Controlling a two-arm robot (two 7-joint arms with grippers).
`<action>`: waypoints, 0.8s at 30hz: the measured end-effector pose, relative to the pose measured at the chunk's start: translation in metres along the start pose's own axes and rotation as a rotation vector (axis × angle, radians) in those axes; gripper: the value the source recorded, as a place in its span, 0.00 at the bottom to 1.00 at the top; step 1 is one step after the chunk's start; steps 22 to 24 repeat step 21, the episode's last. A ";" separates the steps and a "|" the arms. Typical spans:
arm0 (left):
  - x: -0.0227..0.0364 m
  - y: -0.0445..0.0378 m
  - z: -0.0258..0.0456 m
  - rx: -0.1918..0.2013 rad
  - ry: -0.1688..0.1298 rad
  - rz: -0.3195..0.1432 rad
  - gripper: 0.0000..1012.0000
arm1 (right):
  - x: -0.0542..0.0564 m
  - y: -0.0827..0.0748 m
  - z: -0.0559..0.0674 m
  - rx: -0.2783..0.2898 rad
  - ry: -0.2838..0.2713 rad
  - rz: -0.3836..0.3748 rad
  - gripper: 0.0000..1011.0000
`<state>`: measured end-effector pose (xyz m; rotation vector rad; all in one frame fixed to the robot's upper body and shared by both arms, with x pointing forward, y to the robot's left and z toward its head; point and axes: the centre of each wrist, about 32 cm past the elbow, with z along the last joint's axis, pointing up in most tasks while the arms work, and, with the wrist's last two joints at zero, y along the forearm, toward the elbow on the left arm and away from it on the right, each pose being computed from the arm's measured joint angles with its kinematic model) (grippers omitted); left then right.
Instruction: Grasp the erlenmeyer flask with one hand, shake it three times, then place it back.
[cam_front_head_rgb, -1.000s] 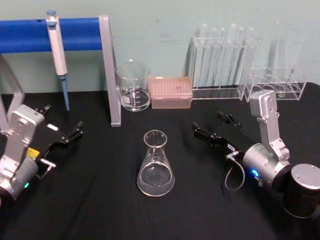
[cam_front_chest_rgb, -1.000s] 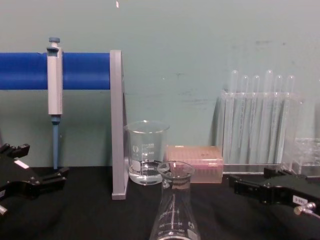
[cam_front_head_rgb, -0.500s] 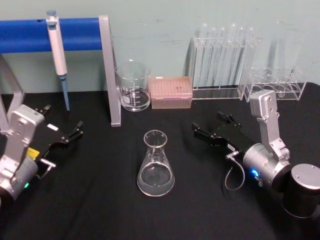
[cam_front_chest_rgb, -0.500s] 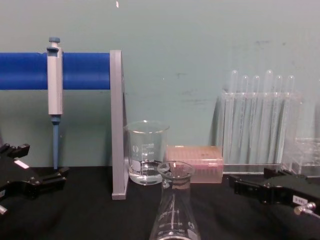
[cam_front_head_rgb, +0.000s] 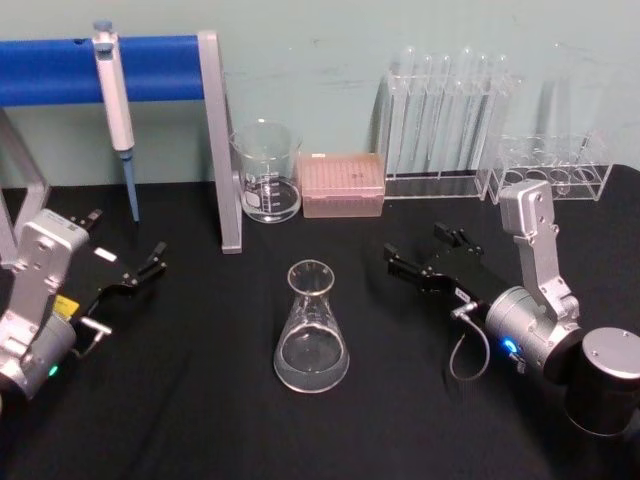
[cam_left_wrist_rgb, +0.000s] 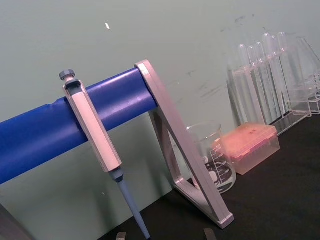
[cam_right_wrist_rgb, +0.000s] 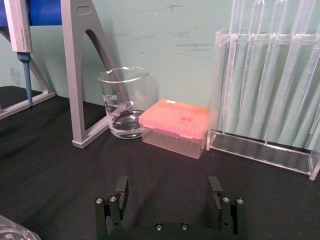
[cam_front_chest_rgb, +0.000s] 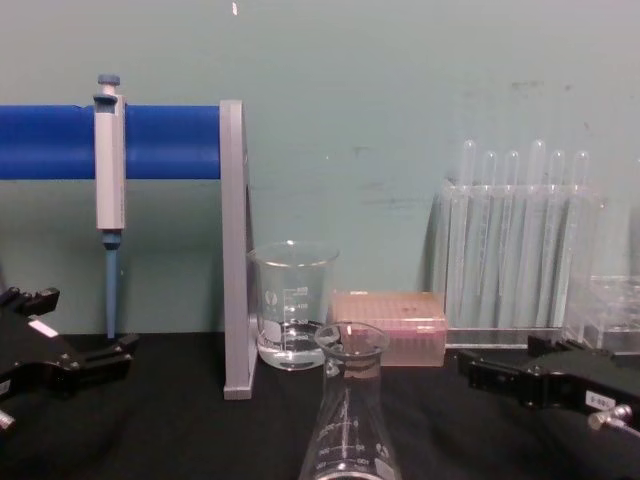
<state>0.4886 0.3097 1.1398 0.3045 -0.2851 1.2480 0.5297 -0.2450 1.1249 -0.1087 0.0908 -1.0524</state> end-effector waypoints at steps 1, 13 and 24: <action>0.0000 0.0000 0.0000 0.000 0.000 0.000 0.99 | 0.000 0.000 0.000 0.000 0.000 0.000 0.99; 0.0000 0.0000 0.0000 0.000 0.000 0.000 0.99 | 0.000 0.000 0.000 0.000 0.000 0.000 0.99; 0.0000 0.0000 0.0000 0.000 0.000 0.000 0.99 | 0.000 0.000 0.000 0.000 0.000 0.000 0.99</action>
